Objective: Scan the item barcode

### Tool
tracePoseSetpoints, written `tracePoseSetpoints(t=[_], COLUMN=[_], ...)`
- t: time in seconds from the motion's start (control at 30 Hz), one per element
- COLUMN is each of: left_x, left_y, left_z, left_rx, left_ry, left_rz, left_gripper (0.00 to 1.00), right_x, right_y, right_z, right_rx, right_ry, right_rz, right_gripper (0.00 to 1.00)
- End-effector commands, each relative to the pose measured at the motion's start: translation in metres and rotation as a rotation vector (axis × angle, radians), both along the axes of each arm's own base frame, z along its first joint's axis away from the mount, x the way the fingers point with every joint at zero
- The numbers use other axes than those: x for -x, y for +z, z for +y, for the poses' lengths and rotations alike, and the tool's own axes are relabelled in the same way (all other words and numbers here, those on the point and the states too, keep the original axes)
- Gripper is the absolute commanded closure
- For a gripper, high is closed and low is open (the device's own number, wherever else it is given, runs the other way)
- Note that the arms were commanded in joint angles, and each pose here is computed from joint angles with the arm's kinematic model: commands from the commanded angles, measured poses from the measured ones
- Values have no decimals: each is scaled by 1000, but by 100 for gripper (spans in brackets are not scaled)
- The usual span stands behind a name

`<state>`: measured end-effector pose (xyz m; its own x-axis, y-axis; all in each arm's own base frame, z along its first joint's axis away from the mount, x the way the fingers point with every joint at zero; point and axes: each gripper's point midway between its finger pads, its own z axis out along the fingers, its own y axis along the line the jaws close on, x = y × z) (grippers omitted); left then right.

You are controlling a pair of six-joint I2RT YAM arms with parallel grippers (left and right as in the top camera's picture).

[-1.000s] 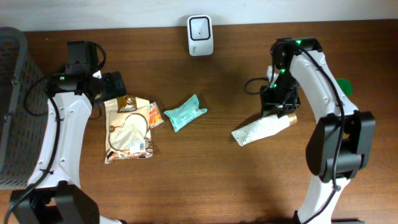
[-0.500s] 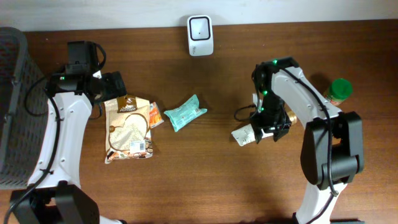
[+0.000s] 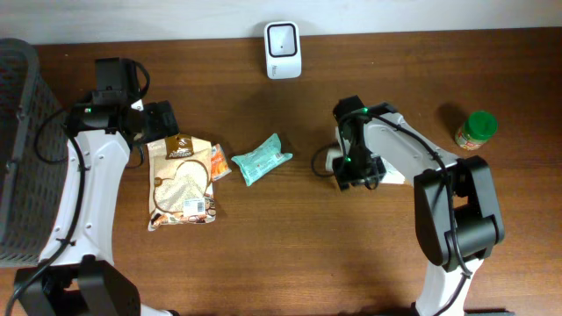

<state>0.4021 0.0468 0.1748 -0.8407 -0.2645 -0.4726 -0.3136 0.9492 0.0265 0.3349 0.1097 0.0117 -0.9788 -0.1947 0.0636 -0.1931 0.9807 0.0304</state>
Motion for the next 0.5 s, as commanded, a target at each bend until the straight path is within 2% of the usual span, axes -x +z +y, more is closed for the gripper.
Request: tracePoseSetpoints(t=[0.0,0.13,0.27,0.37,0.47], left_x=[-3,-3,-3,-3,-3], left_y=[7,7,7,7,7], left_z=[2,2,2,2,2], left_rx=[-17,-17,-17,-16,-17], left_ry=[-12,-12,-12,-12,-12], left_rz=[-17,-17,-17,-17,-17], left_gripper=[1,1,1,1,1], right_x=[-29,-67,-92,-97,-95], right_y=[4,10,18,31,65], right_z=[3,12,20,20,13], right_rx=[5,-39,-79,-86,-106], right_ry=[-66,-92,-95,-100,-124], right_rz=[-130,-281,-388,-385,-327], right_gripper=[47,46,39,38,38])
